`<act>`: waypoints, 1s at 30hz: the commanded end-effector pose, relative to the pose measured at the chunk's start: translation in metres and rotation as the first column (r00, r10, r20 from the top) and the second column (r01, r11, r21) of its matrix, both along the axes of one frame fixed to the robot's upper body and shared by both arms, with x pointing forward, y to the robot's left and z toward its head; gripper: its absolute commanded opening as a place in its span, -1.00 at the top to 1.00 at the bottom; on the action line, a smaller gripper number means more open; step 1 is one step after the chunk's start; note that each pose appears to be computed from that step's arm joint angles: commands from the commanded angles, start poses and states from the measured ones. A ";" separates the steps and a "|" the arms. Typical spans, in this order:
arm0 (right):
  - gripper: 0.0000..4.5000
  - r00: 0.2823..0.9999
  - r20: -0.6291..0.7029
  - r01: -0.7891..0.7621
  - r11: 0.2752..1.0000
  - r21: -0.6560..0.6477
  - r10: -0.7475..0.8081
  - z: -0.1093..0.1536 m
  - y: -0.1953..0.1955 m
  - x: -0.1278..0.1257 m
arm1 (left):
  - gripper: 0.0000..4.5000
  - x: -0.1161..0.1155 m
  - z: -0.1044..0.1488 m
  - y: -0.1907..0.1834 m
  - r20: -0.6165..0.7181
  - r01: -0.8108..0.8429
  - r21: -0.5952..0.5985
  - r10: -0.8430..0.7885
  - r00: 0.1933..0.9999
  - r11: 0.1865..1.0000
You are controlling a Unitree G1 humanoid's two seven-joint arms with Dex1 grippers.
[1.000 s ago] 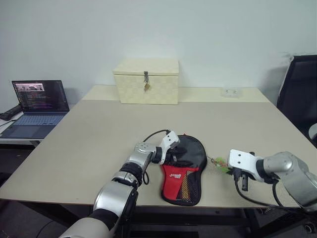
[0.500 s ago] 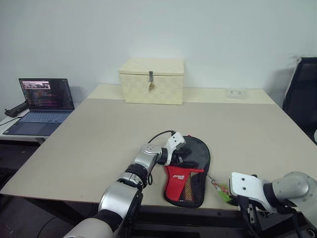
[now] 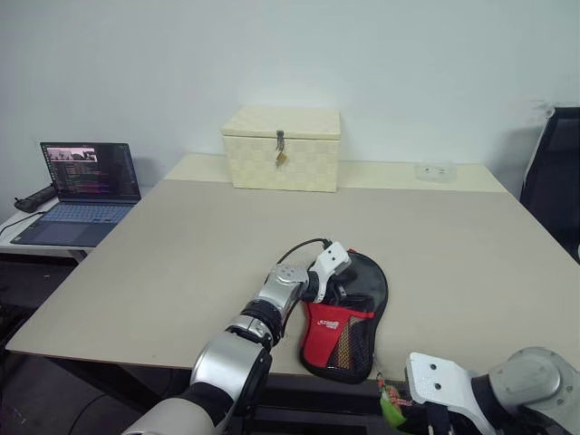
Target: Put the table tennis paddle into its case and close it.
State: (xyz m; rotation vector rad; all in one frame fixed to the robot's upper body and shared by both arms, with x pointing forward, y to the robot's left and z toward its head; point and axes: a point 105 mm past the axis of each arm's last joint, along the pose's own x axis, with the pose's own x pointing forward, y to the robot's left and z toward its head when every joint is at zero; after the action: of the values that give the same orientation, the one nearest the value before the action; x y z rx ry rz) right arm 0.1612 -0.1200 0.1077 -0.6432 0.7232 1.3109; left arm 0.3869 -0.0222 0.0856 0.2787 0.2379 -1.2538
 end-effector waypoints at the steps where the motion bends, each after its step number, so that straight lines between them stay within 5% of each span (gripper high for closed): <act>1: 0.99 0.996 -0.038 -0.073 0.997 0.038 0.075 0.007 0.010 -0.014 | -0.76 -0.007 -0.024 0.001 -0.057 -0.016 0.058 0.019 0.998 0.998; 9: 0.99 0.994 -0.042 -0.099 0.991 0.091 0.103 0.016 0.024 -0.016 | -0.76 -0.004 -0.021 0.000 -0.045 -0.038 0.053 0.041 0.998 0.998; 19: -0.54 0.999 0.036 0.004 0.993 0.115 -0.008 0.044 0.016 0.017 | -0.76 0.004 -0.017 0.013 -0.036 -0.091 0.024 0.091 0.995 0.996; 26: -0.54 0.960 0.172 0.184 0.959 0.216 -0.223 0.063 -0.006 0.079 | -0.76 0.014 0.011 0.028 -0.001 -0.098 -0.094 0.099 0.995 0.991; 30: -0.54 0.889 0.268 0.277 0.902 0.332 -0.371 0.066 -0.020 0.139 | -0.76 0.012 0.044 0.075 0.071 -0.040 -0.190 0.054 0.996 0.981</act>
State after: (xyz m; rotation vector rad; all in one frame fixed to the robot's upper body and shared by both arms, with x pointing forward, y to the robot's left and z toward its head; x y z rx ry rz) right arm 0.2815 -0.1323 0.1702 -0.4441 0.3884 0.9993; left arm 0.3986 0.0409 0.1030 0.1674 0.1593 -1.1842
